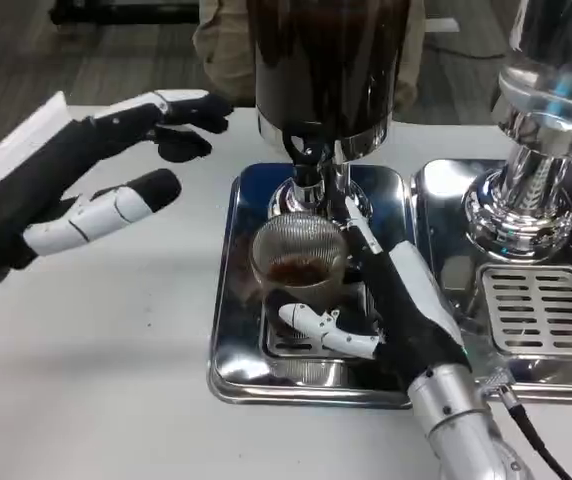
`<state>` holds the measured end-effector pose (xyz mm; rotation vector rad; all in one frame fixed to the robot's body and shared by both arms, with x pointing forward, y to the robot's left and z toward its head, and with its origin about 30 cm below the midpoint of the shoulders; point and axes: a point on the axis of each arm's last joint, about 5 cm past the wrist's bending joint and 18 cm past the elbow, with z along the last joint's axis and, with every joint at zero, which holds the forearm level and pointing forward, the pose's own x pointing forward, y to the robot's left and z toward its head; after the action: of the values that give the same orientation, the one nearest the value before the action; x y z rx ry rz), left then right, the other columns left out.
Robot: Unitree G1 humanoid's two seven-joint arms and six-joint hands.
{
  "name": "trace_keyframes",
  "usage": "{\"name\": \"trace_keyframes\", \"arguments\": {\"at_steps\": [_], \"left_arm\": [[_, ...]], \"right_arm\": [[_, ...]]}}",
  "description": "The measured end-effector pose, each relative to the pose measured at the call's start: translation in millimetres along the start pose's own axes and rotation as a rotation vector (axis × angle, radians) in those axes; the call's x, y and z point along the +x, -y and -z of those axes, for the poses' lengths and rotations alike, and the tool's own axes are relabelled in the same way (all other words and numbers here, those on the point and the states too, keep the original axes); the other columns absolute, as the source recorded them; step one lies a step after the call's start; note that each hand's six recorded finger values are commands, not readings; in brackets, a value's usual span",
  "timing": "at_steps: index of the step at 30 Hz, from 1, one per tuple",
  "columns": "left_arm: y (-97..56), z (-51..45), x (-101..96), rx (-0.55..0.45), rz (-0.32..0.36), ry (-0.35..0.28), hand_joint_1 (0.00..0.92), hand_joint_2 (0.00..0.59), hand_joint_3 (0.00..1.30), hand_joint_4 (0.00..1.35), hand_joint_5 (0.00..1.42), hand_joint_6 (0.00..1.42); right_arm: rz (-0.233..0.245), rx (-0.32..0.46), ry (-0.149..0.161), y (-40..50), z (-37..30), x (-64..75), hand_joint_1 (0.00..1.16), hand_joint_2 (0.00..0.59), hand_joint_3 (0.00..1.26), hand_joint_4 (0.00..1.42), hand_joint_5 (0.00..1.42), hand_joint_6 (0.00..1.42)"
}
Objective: Grasp the cup under the faucet to collect the drink, then remove the cup.
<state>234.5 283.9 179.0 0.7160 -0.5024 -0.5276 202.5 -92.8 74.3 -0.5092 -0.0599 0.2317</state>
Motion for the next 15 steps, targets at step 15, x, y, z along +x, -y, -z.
{"name": "trace_keyframes", "arguments": {"at_steps": [15], "left_arm": [[9.8,-3.6,-16.0,-0.026,0.002,-0.099,0.0,0.135,0.27,0.27,0.35,0.32]], "right_arm": [[0.069,-0.054,-0.009,-7.0,-3.2,0.7,0.65,0.195,0.32,0.31,0.4,0.49]]}}
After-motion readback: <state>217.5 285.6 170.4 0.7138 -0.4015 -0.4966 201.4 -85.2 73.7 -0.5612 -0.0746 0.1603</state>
